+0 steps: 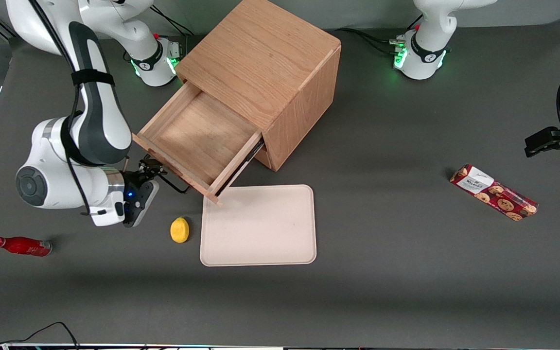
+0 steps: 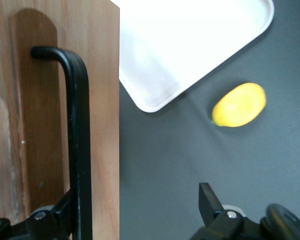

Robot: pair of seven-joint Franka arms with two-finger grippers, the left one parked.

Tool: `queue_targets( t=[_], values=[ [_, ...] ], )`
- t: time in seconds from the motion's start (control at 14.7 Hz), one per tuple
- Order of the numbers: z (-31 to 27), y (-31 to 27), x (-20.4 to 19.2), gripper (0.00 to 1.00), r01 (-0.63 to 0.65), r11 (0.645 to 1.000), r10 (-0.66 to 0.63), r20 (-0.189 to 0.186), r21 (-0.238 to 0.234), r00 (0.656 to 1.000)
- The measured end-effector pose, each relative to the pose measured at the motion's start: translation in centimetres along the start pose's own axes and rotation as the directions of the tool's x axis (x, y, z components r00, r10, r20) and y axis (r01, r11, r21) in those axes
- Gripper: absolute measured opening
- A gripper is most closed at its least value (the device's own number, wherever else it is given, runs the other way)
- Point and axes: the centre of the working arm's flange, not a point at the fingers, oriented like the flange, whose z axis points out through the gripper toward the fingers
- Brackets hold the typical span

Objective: Open upper drawer

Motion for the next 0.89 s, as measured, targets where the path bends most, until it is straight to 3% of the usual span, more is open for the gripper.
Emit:
queue_targets(
  t=[0.61, 0.89],
  values=[
    [-0.7, 1.6, -0.3, 1.0, 0.007, 1.0, -0.007, -0.008, -0.015, 1.0],
    [-3.5, 0.2, 0.3, 1.0, -0.039, 0.999, 0.039, 0.006, 0.012, 0.999]
  ],
)
